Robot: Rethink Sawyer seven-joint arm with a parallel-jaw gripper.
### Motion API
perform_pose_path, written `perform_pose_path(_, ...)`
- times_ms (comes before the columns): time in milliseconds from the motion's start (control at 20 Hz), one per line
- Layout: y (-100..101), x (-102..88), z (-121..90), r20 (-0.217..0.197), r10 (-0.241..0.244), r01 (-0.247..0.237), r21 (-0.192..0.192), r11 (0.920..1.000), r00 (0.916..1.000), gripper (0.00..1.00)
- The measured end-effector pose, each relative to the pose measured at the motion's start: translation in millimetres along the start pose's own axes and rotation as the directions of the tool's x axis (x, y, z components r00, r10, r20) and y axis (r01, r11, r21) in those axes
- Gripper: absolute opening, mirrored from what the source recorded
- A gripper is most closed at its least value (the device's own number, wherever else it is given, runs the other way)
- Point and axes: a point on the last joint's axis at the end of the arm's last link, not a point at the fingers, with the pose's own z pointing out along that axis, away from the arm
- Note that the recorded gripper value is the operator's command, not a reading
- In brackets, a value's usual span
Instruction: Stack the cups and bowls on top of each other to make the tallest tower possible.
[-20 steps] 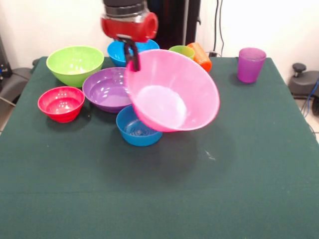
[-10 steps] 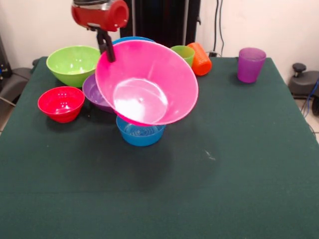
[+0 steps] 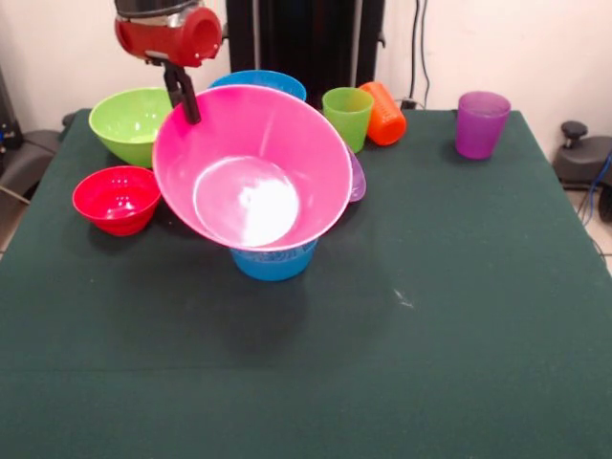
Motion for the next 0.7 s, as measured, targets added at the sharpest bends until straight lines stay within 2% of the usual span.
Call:
perform_pose_path(350, -9.1, 21.0, 35.7, -0.057, -0.049, 0.050, 0.012, 0.9987, 0.9971, 0.00)
perform_pose_path(700, -13.2, 33.5, 55.7, -0.092, -0.066, 0.067, 0.007, 0.9977, 0.9935, 0.00)
